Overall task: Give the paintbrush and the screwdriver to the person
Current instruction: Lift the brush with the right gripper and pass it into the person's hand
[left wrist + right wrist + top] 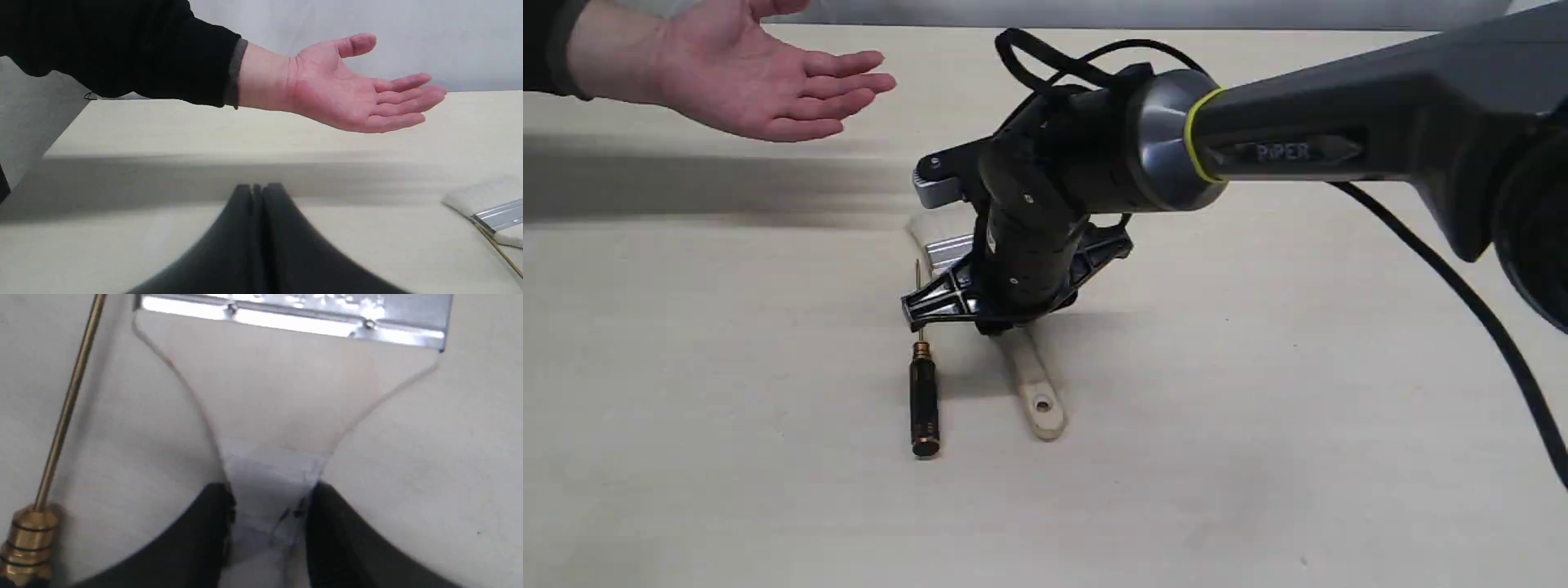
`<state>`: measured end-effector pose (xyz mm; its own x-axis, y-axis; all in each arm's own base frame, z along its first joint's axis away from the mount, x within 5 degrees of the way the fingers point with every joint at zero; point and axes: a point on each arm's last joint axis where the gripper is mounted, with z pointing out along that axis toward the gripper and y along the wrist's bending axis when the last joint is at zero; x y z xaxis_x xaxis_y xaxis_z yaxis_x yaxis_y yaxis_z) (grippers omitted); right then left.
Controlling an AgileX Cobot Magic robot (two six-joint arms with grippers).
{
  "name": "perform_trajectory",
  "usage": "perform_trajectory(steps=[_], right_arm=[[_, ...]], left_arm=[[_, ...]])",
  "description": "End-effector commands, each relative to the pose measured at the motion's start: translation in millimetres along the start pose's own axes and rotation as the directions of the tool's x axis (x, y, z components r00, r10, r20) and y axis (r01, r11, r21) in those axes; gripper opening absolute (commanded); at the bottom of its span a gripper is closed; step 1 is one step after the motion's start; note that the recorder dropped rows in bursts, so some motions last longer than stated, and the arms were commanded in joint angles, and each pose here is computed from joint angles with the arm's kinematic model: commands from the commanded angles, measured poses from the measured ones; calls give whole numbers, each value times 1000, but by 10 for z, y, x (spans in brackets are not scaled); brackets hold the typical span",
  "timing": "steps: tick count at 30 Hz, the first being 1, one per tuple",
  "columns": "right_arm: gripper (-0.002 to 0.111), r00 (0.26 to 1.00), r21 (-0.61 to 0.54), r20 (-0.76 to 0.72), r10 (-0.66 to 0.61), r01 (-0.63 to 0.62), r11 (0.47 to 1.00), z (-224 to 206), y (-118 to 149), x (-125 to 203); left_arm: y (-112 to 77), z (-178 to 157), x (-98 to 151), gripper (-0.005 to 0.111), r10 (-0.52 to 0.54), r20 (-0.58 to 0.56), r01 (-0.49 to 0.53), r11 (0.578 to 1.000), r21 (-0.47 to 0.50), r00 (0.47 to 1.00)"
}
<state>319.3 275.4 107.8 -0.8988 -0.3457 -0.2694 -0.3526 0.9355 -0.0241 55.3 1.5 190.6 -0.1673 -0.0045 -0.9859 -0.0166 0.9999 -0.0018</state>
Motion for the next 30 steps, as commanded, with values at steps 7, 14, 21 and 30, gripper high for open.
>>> perform_trajectory(steps=[7, 14, 21, 30], right_arm=[[4, 999, 12, 37, -33, 32, 999, -69, -40, -15], [4, 986, -21, 160, -51, 55, 998, -658, -73, -138], [4, 947, -65, 317, -58, 82, 994, -1292, -123, -206], [4, 794, -175, 591, -143, 299, 938, -1548, 62, -380]], left_arm=[[-3, 0, -2, 0, -2, 8, 1, 1000, 6, 1000], [-4, 0, 0, 0, -4, 6, 4, 1000, 6, 1000], [-4, 0, 0, 0, -4, 6, 4, 1000, 6, 1000], [-4, 0, 0, 0, -4, 6, 4, 1000, 6, 1000]])
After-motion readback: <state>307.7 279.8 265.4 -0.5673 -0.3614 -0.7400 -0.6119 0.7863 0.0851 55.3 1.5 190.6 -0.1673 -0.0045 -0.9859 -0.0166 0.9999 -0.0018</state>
